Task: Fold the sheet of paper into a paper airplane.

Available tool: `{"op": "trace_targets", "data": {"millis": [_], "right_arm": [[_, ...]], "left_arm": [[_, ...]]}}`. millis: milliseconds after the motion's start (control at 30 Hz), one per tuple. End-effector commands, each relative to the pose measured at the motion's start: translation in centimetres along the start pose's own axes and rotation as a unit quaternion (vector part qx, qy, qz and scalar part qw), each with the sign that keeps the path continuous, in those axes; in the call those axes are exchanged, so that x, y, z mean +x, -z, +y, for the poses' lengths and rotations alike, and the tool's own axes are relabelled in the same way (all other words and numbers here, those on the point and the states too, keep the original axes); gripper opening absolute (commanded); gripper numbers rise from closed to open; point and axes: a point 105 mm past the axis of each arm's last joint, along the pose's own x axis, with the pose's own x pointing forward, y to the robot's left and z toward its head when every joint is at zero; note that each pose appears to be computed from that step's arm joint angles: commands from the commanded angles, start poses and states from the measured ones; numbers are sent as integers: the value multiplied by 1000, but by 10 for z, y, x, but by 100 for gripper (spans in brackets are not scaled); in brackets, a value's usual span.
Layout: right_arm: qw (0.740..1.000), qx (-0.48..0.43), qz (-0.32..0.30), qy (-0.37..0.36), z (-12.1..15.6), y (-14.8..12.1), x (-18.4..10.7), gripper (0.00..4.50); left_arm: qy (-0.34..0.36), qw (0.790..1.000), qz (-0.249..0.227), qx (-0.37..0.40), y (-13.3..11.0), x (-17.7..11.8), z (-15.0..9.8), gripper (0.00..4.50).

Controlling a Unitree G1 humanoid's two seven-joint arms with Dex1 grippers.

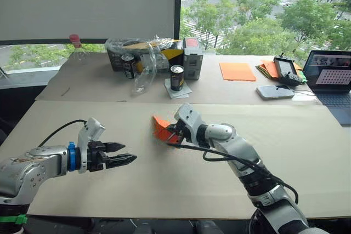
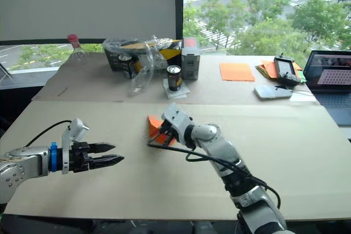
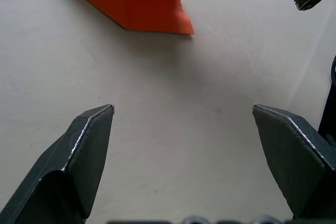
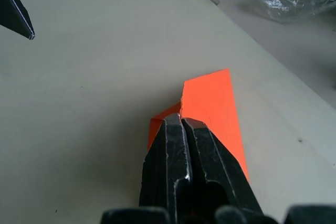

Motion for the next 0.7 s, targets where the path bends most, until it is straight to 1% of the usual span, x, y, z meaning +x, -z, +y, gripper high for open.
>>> {"op": "trace_targets", "data": {"millis": [33,133,233,333,367,433,500,600,700], "right_arm": [[988,-121,-42,-82,15,-18,-14,5],[973,-186,-39,-131,19,-15,-23,5],[964,-215,-40,-150,16,-13,-28,5],[964,-208,-65,-152,16,-24,-29,5],[968,-184,-84,-149,16,-32,-28,5],[971,-159,-101,-149,18,-41,-28,5],[973,-153,-97,-139,18,-42,-25,60],[982,-160,-66,-71,1,-36,-14,154],[986,-160,-45,-21,-14,-32,-7,154]], "left_arm": [[20,999,-19,23,-15,-3,-8,450],[29,999,-30,25,-21,-2,-11,450],[31,998,-44,27,-28,-1,-11,450],[24,998,-44,28,-27,-1,-9,450],[19,999,-40,27,-26,-1,-7,450],[11,999,-32,29,-23,-2,-5,450],[9,999,-34,29,-23,-2,-5,450],[2,999,-25,33,-20,-1,-3,450],[-15,999,-6,50,-16,1,1,450]]}}
